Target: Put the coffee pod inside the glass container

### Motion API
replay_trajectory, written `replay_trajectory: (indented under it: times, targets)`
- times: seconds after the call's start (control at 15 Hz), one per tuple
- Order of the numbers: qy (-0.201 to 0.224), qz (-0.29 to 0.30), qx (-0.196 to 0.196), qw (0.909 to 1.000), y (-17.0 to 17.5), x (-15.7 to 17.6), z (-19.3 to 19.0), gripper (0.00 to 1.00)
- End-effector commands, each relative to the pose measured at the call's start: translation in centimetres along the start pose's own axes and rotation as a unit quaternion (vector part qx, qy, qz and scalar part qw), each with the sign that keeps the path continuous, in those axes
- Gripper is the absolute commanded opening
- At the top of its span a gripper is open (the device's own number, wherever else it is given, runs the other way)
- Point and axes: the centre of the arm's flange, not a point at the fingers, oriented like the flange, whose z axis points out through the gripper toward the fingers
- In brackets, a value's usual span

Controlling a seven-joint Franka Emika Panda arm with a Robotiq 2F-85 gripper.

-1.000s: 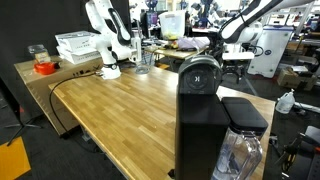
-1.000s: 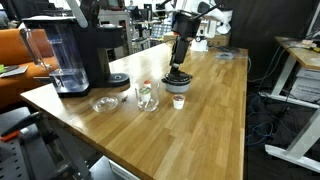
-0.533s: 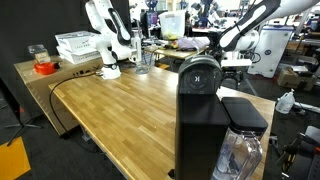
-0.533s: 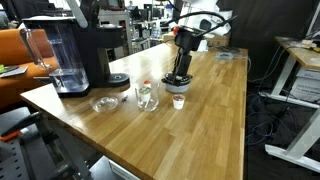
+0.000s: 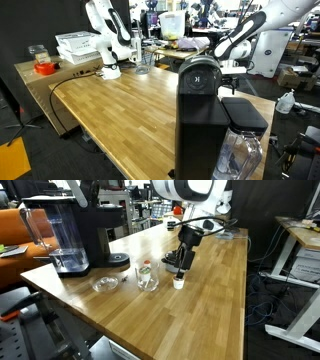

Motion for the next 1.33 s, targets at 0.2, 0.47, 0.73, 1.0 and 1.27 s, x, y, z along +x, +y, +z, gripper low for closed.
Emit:
replay_trajectory:
  times: [0.2, 0.47, 0.73, 1.0, 1.27]
  targets:
    - [-0.02, -0.003, 0.008, 0.9998, -0.6, 2.3, 1.9, 1.0]
    - [-0.027, -0.001, 0.012, 0.9996, -0.7, 2.6, 2.6, 0.94]
    - [-0.035, 0.001, 0.021, 0.9992, -0.6, 2.4, 2.3, 0.61]
    - [-0.036, 0.01, 0.028, 0.9989, 0.1, 2.7, 2.0, 0.33]
    - [-0.039, 0.017, 0.033, 0.9986, 1.0, 3.1, 1.9, 0.25]
